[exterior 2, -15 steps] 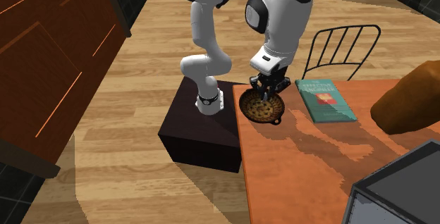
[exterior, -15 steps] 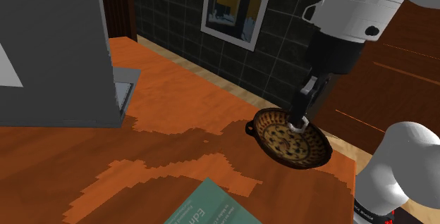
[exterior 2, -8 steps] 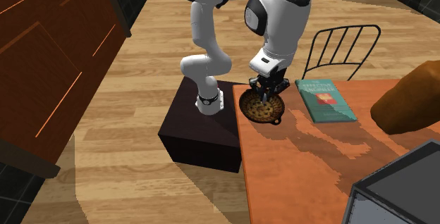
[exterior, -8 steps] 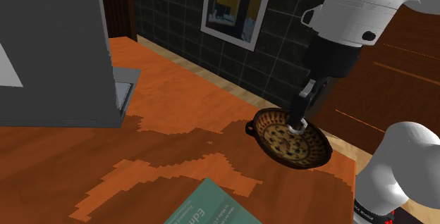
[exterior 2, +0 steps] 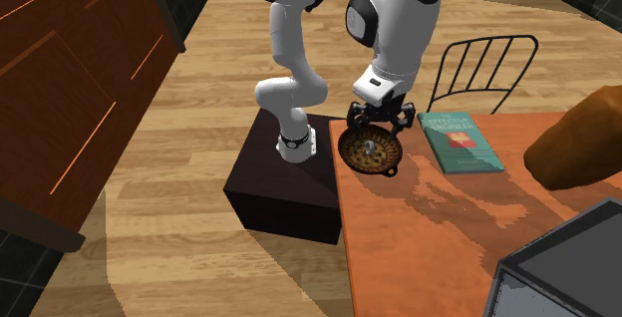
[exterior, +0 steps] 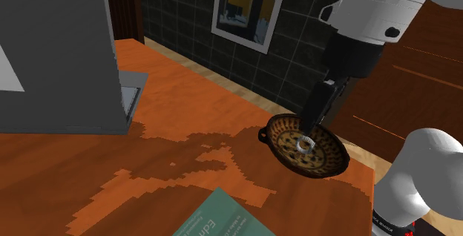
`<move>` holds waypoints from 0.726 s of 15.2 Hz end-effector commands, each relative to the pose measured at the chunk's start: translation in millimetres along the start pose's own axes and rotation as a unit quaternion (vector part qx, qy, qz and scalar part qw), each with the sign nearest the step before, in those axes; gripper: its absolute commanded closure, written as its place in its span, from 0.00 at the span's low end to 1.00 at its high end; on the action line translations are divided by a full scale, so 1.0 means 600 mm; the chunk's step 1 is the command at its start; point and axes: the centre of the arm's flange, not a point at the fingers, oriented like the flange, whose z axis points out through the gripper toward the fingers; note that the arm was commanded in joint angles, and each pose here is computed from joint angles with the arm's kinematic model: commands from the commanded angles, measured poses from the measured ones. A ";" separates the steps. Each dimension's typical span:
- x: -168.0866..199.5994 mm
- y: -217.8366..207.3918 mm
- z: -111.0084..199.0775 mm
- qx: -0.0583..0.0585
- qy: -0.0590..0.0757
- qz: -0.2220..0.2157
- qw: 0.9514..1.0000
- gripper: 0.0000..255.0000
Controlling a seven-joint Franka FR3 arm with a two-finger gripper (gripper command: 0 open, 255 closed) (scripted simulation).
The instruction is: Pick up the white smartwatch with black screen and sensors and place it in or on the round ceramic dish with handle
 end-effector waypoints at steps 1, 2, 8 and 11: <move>0.001 -0.001 -0.032 0.000 0.000 0.000 1.000 0.00; 0.001 -0.001 -0.054 0.000 0.000 0.000 1.000 0.00; 0.001 -0.001 -0.072 0.000 0.000 0.000 1.000 0.00; 0.001 -0.001 -0.072 0.000 0.000 0.000 1.000 0.00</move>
